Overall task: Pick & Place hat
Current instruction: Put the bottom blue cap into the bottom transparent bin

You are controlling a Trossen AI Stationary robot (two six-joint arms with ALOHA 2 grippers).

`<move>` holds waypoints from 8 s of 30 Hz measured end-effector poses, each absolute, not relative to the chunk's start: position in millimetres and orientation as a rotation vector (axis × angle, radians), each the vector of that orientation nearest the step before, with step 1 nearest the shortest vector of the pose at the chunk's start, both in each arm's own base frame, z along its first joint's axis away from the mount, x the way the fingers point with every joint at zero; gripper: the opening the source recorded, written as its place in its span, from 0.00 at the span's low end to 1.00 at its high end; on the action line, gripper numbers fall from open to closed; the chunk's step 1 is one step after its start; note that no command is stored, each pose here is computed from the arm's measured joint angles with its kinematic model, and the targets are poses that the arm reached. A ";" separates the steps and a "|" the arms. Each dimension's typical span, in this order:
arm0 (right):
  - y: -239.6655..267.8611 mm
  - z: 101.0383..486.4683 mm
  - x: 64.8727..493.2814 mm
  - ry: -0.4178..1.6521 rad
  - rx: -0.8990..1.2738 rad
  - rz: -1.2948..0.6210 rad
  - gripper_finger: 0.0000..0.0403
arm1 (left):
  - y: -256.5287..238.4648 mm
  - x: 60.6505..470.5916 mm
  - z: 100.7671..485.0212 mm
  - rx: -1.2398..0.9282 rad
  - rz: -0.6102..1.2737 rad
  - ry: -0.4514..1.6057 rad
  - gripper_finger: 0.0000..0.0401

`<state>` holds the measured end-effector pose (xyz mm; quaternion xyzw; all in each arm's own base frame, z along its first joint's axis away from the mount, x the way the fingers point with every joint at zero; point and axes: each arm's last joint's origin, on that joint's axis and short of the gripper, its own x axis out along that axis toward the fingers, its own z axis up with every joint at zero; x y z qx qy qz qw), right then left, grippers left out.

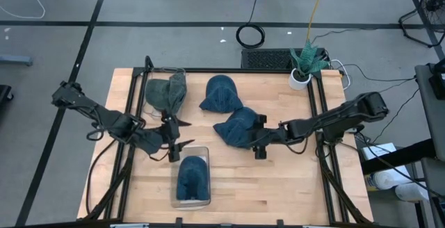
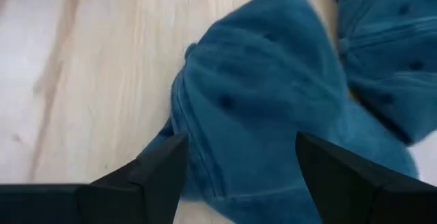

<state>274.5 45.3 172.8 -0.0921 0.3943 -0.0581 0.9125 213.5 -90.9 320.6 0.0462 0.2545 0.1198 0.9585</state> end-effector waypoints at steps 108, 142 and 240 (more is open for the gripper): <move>61.6 248.6 280.1 0.767 -0.478 -0.595 0.00 | -76.6 235.2 312.8 0.035 0.335 0.510 0.67; 22.1 255.4 253.7 -0.140 -0.198 -0.618 0.00 | -76.5 235.4 313.1 0.031 0.337 0.506 0.67; 12.9 254.0 253.8 -0.122 -0.263 -0.613 0.00 | -57.5 411.1 307.5 0.420 0.768 0.649 0.67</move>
